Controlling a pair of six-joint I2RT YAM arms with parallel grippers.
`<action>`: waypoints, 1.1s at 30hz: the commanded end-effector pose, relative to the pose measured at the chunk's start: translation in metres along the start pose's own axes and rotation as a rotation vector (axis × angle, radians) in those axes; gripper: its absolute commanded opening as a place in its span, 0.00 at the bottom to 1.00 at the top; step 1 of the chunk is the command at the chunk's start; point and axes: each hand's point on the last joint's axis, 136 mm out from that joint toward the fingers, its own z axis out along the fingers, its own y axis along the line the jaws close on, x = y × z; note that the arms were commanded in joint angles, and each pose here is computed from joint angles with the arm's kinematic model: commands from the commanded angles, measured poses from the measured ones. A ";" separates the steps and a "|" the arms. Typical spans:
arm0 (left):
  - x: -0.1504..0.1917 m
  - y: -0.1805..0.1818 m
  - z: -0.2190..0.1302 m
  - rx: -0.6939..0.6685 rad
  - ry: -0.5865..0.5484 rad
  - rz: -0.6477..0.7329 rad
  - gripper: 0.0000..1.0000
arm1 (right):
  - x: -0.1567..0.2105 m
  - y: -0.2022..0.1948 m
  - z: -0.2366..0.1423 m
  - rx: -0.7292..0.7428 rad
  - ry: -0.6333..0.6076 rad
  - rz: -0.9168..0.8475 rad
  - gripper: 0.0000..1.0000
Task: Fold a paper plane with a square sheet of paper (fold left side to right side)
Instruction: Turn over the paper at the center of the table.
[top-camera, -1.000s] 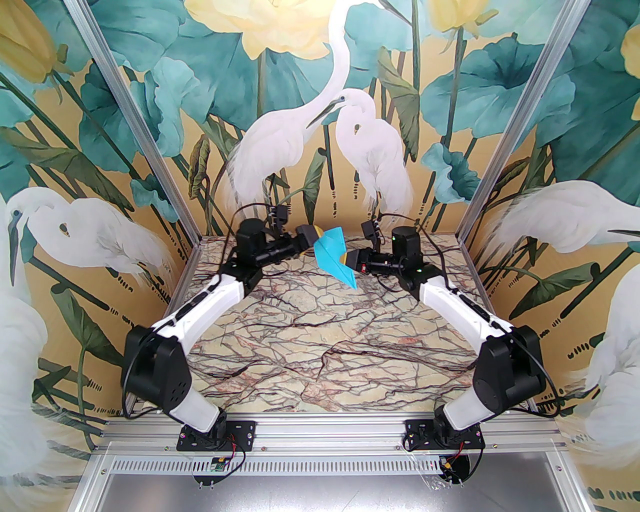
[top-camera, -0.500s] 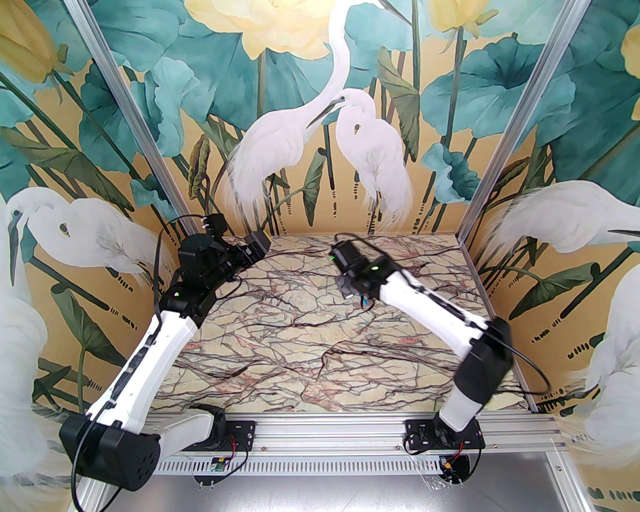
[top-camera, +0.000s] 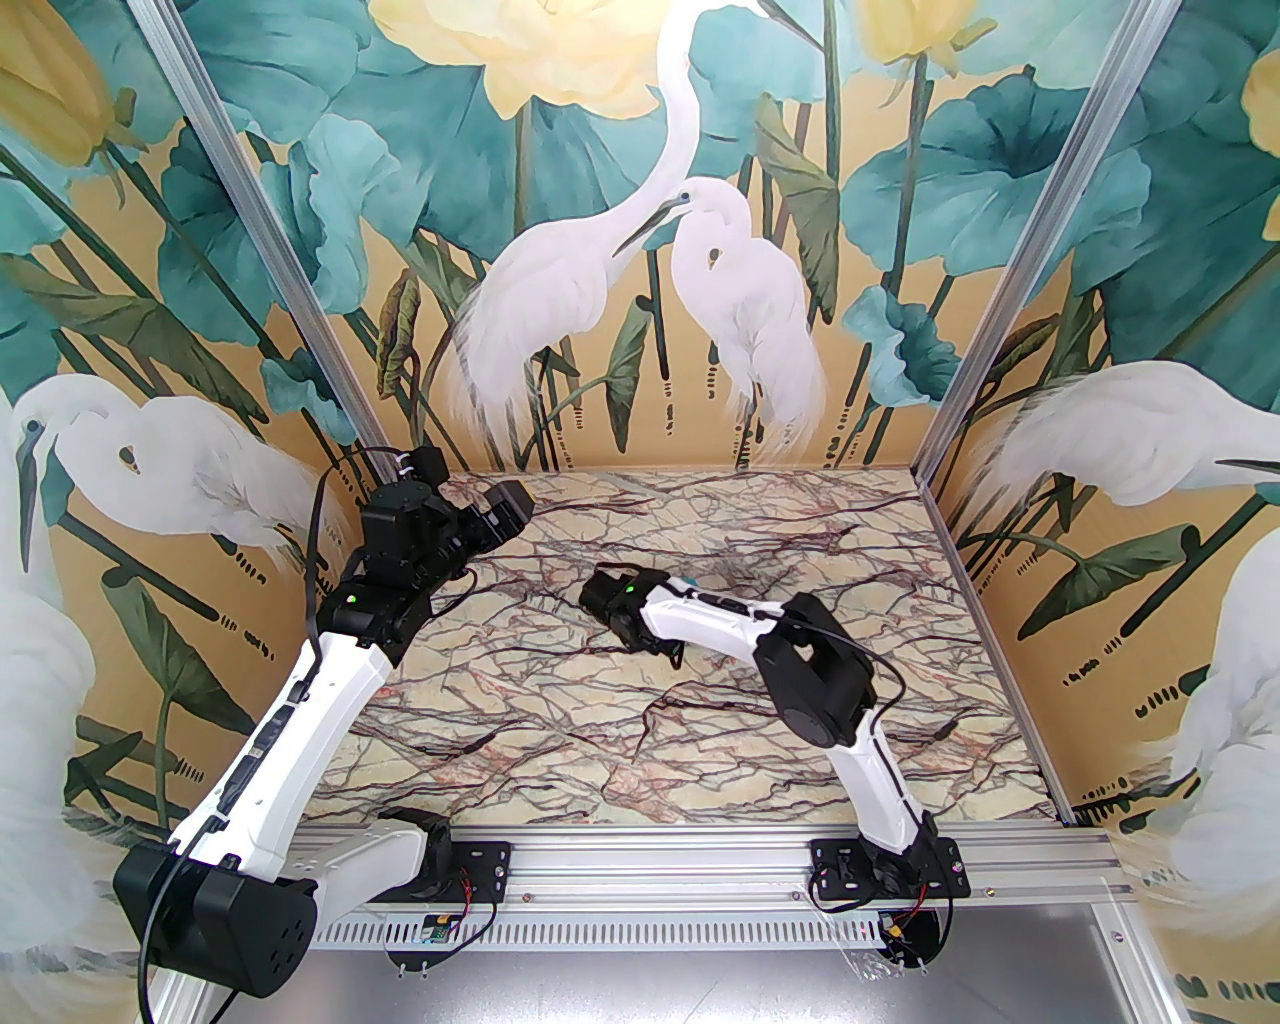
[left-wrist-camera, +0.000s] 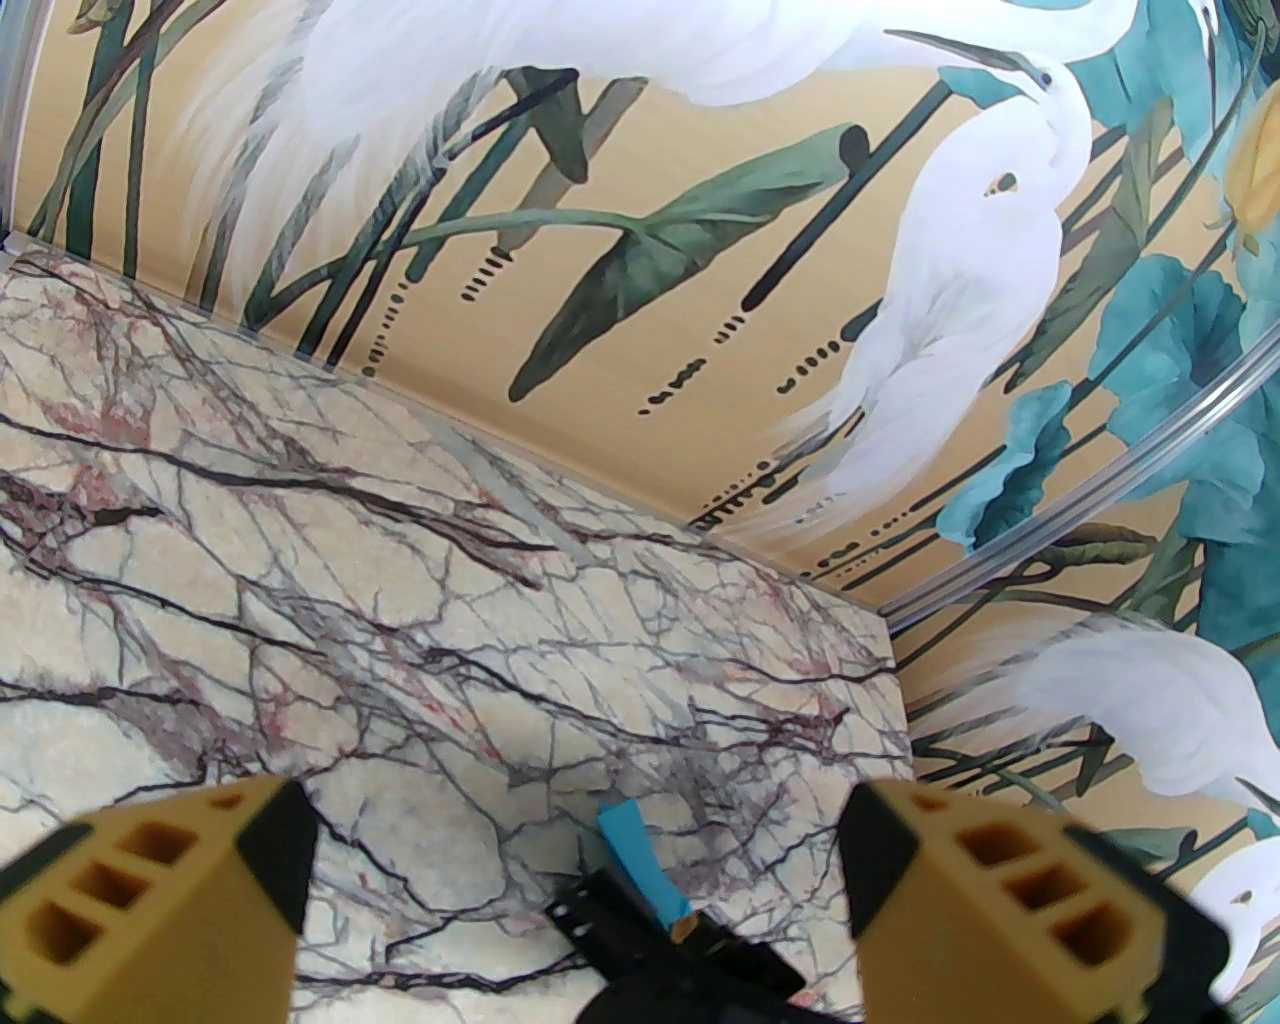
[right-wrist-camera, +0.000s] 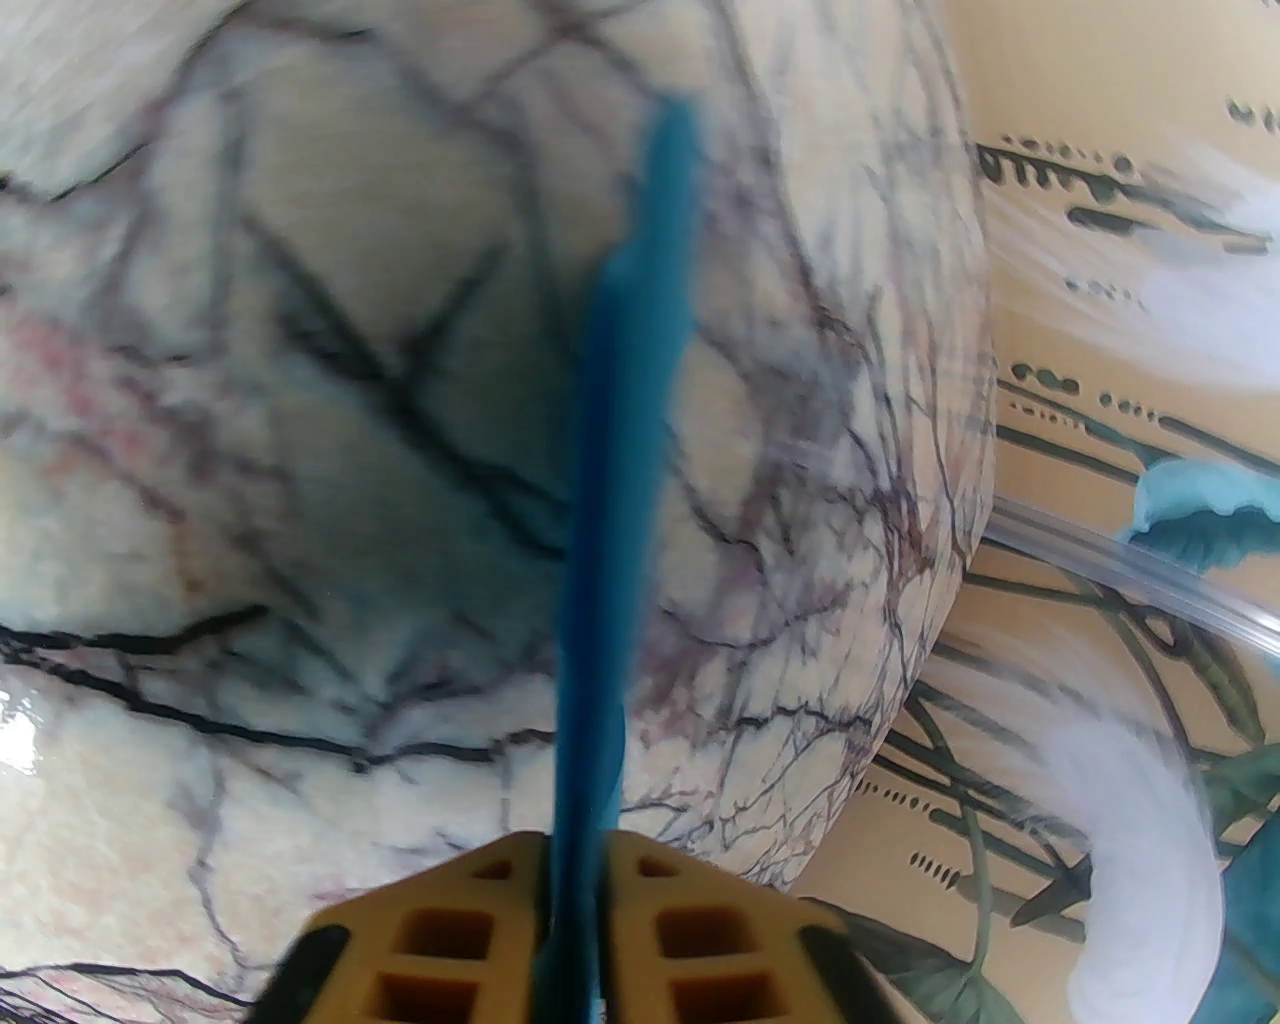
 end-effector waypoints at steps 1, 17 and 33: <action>0.011 0.003 0.001 0.003 0.041 0.015 0.93 | 0.000 0.021 -0.009 -0.110 0.012 0.011 0.45; 0.095 -0.012 0.047 0.239 0.373 -0.160 0.93 | 0.027 -0.059 -0.107 -0.641 -0.319 0.619 0.93; 0.276 -0.054 0.152 0.309 0.775 -0.132 0.87 | 0.075 -0.145 -0.051 -0.928 -0.611 1.196 0.99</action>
